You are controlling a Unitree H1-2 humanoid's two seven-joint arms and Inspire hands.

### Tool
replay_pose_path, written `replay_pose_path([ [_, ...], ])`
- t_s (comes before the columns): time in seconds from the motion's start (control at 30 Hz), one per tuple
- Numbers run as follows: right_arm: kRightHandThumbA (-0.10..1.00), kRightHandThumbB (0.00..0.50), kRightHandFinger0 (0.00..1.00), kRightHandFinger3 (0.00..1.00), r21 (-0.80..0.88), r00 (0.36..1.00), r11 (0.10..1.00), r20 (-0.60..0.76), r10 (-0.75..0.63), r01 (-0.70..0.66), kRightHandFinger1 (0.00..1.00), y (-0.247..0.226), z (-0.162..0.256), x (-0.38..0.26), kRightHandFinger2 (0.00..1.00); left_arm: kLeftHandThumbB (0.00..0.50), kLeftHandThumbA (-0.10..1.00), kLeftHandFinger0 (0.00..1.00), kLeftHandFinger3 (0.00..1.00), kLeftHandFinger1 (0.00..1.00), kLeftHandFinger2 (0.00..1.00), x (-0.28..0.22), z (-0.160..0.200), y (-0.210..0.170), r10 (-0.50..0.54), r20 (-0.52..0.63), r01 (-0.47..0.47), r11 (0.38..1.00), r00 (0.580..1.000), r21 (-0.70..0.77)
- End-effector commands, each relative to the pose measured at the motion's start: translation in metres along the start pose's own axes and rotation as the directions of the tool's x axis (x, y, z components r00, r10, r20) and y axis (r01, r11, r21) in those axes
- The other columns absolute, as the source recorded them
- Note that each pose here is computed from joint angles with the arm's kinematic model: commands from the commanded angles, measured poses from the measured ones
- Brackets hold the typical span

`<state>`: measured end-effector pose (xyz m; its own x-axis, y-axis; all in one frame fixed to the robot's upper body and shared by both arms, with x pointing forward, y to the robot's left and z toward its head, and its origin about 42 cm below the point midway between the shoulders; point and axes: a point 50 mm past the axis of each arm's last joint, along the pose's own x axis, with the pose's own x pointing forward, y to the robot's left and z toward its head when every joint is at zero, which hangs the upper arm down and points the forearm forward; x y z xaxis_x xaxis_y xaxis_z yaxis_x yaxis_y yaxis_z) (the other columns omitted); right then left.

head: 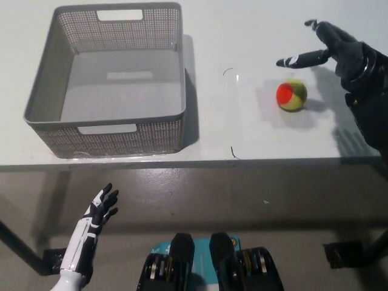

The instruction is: Use the right hand to pick up a tennis ball and put it into a container on the left side

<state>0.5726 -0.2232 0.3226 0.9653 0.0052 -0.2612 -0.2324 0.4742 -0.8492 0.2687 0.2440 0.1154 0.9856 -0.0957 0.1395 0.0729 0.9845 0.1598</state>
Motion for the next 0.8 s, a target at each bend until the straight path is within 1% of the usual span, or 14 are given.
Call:
replay_pose_path([
  [0.0,1.0,0.497,1.0,1.0,-0.016,0.996,1.0,0.081,-0.02,0.021,1.0,-0.031,0.034,-0.001,1.0,0.068,1.0,1.0,1.0,1.0,1.0,0.004,0.013,0.003,-0.011,0.072,0.011,1.0,0.997,0.005],
  [0.07,1.0,0.5,1.0,1.0,-0.039,0.998,0.999,0.069,-0.005,0.008,1.0,-0.031,0.034,0.002,1.0,0.074,1.0,1.0,1.0,1.0,1.0,0.007,0.014,0.004,-0.014,0.076,0.013,1.0,0.997,0.009],
  [0.1,1.0,0.491,1.0,1.0,-0.045,0.998,0.999,0.063,0.003,0.0,1.0,-0.029,0.033,0.004,1.0,0.076,1.0,1.0,1.0,1.0,1.0,0.007,0.015,0.004,-0.013,0.075,0.013,1.0,0.997,0.012],
  [0.2,1.0,0.499,1.0,1.0,-0.042,0.998,0.999,0.055,0.018,-0.016,1.0,-0.023,0.031,0.007,1.0,0.083,1.0,1.0,1.0,1.0,1.0,0.007,0.014,0.004,-0.012,0.073,0.011,1.0,0.997,0.015],
  [0.33,1.0,0.5,1.0,1.0,-0.038,0.998,0.998,0.046,0.041,-0.04,1.0,-0.012,0.029,0.012,1.0,0.074,1.0,1.0,1.0,1.0,1.0,0.006,0.015,0.005,-0.016,0.074,0.015,1.0,0.997,0.006],
  [0.5,1.0,0.5,1.0,1.0,-0.029,0.996,0.996,0.015,0.082,-0.082,1.0,0.004,0.024,0.018,1.0,0.076,1.0,1.0,1.0,1.0,1.0,0.006,0.014,0.005,-0.011,0.075,0.009,1.0,0.997,0.015],
  [0.53,1.0,0.5,1.0,1.0,-0.026,0.996,0.996,0.013,0.09,-0.09,1.0,0.006,0.023,0.018,1.0,0.066,1.0,1.0,1.0,1.0,1.0,0.006,0.014,0.005,-0.011,0.078,0.009,1.0,0.997,0.024],
  [0.6,1.0,0.5,1.0,1.0,-0.015,0.994,0.994,0.021,0.11,-0.109,1.0,0.012,0.021,0.02,1.0,0.078,1.0,1.0,1.0,1.0,1.0,0.007,0.014,0.004,-0.011,0.077,0.011,1.0,0.997,0.007],
  [0.77,1.0,0.5,1.0,1.0,-0.003,0.991,0.991,0.01,0.134,-0.134,1.0,0.023,0.016,0.023,1.0,0.082,1.0,1.0,1.0,1.0,1.0,0.007,0.014,0.005,-0.013,0.077,0.013,1.0,0.997,0.008],
])
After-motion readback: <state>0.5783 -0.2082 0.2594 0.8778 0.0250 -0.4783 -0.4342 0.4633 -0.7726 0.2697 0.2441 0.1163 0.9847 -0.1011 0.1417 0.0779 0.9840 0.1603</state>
